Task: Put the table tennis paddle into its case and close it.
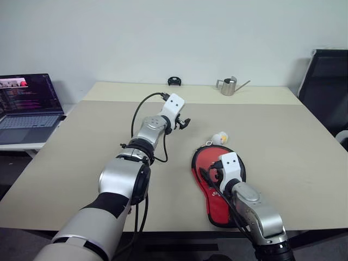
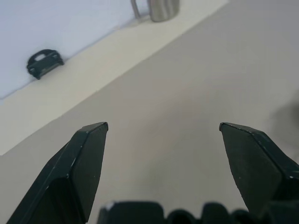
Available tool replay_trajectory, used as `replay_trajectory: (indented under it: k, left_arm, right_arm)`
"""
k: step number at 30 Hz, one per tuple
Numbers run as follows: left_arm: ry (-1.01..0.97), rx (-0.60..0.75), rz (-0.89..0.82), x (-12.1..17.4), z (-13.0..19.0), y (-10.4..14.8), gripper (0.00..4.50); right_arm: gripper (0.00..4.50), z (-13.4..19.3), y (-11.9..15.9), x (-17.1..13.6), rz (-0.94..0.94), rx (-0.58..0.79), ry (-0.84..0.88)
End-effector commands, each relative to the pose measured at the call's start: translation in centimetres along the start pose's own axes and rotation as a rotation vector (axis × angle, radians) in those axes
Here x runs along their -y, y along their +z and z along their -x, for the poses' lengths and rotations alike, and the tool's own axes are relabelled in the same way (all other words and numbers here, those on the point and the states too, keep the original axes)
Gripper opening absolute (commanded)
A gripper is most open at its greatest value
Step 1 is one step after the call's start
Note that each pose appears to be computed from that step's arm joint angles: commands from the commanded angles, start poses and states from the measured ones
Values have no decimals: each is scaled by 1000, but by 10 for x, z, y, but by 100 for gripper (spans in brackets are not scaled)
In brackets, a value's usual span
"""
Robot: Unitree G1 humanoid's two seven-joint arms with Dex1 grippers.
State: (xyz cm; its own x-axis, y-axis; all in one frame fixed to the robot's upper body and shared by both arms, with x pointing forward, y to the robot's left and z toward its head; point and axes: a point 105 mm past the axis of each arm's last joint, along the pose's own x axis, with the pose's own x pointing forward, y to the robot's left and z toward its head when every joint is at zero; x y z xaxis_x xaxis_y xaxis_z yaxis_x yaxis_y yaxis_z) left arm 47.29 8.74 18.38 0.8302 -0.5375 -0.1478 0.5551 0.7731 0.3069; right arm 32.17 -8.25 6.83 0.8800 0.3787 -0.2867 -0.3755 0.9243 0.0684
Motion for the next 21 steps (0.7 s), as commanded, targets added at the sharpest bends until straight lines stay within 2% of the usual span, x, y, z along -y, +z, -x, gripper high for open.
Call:
replay_trajectory:
  k: [1, 4, 7, 11, 16, 21]
  left_arm:
    - [-133, 126, 119, -7, 22, -3, 416]
    - [-236, 173, 194, 1, 34, -14, 416]
    - [-351, 195, 214, 15, 50, -25, 416]
    - [-406, 212, 213, 29, 63, -25, 416]
    - [-587, 220, 139, 64, 74, -13, 416]
    - [-707, 215, 40, 93, 69, -7, 416]
  right_arm:
    - [450, 14, -28, 6, -104, -106, 38]
    - [450, 31, -16, -16, -134, -62, 188]
    - [450, 49, -4, -24, -146, -9, 239]
    - [450, 62, 19, -14, -141, 68, 230]
    - [450, 83, 42, -3, -123, 118, 262]
    - [450, 98, 59, 16, -127, 148, 263]
